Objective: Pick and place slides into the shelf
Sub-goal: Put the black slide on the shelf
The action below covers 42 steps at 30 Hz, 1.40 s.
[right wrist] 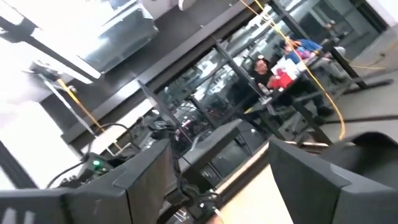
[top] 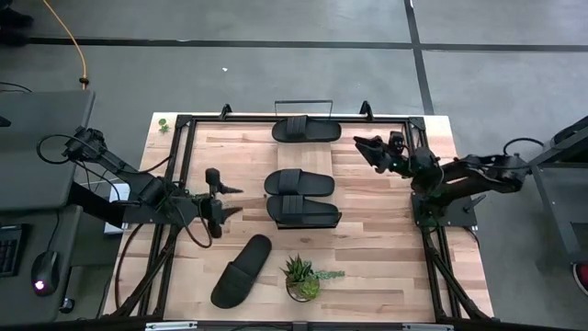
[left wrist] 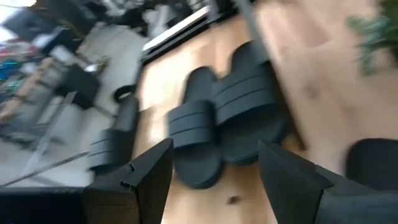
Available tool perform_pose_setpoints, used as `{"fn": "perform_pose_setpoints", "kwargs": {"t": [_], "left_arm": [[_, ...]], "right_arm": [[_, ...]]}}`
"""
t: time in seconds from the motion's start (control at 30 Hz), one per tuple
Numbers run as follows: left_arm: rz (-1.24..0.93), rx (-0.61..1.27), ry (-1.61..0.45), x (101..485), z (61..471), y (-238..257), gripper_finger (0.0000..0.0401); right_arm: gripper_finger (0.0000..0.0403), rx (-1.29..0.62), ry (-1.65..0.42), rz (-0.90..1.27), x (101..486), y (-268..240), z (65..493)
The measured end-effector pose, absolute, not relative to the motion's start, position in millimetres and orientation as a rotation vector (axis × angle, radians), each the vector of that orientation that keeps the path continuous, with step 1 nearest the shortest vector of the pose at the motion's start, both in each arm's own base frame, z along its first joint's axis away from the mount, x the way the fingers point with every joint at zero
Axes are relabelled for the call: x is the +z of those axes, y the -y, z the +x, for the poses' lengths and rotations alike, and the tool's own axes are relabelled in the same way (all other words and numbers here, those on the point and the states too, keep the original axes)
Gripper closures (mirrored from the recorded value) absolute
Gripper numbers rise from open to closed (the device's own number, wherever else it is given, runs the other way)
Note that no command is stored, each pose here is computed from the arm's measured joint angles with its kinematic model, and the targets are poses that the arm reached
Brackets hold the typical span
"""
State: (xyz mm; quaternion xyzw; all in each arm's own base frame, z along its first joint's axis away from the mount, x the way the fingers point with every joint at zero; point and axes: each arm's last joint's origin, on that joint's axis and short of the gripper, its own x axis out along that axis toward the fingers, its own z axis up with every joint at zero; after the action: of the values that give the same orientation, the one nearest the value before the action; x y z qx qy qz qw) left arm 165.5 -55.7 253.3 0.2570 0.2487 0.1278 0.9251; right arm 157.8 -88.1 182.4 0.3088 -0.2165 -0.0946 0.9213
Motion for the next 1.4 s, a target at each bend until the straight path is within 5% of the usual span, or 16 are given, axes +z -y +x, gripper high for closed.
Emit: {"fn": "perform_pose_setpoints", "kwargs": {"t": [0.4,0.83,1.4], "left_arm": [[0.447,0.127,-0.475,254.0,164.0,77.1,0.0185],[0.584,0.134,-0.636,262.4,189.0,157.2,0.0185],[0.466,0.086,-0.680,239.6,201.6,245.8,0.0185]], "right_arm": [[0.0144,-0.198,0.473,0.618,186.9,89.5,154.3],[0.0144,-0.195,0.474,0.627,186.9,89.8,154.1],[0.0144,-0.062,0.427,0.659,186.8,66.4,165.6]]}}
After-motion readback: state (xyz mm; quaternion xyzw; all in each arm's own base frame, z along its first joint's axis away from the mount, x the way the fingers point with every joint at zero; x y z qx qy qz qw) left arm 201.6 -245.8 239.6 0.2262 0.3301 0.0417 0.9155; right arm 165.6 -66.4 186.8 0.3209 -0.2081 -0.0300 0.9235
